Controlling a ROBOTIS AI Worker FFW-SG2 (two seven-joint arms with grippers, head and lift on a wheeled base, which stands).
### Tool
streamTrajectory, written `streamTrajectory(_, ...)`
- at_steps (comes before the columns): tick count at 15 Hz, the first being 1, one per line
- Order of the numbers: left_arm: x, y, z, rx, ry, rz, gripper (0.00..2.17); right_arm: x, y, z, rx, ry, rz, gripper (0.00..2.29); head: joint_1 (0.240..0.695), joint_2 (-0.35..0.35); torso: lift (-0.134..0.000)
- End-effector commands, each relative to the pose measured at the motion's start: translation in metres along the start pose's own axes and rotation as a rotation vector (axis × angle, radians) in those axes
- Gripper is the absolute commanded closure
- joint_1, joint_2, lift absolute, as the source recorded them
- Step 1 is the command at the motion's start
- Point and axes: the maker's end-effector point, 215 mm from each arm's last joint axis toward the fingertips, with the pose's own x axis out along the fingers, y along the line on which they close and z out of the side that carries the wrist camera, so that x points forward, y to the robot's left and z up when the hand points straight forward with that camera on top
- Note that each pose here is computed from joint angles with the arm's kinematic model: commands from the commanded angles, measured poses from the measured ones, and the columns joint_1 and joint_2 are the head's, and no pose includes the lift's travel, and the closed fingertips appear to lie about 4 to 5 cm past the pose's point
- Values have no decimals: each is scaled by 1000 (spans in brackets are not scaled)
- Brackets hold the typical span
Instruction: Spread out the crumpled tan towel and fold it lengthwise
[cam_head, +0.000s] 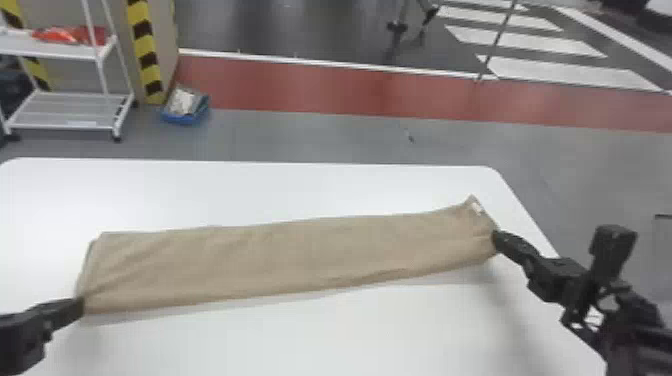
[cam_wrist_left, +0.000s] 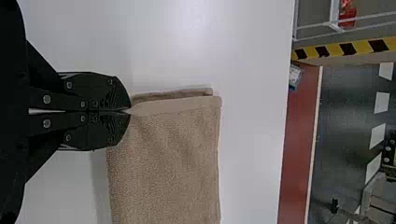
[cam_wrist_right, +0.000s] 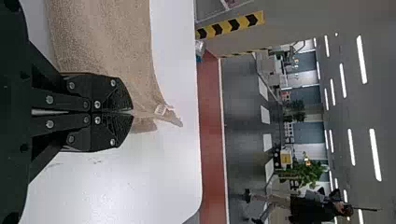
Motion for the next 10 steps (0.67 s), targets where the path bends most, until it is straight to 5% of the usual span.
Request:
streamTrajectory(1, -4, 4, -1, -3, -2, 6, 1447, -18, 2, -2, 6, -11, 1, 1214, 695, -204, -124)
streamTrajectory(7, -3, -4, 1, 1, -6, -15, 1447, -31, -2, -21, 12, 17, -10, 1163, 695, -214, -124)
streamTrajectory(8, -3, -5, 1, 2, -7, -16, 1325, -31, -1, -21, 11, 11, -8, 883, 695, -217, -124)
streamTrajectory(9, -3, -5, 5, 2, -22, -15, 836, -31, -1, -22, 9, 9, -12, 340, 695, -220, -124)
streamTrajectory(10, -6, -5, 6, 5, -29, -9, 232, -31, -2, -20, 2, -3, -14, 60, 695, -222, -124)
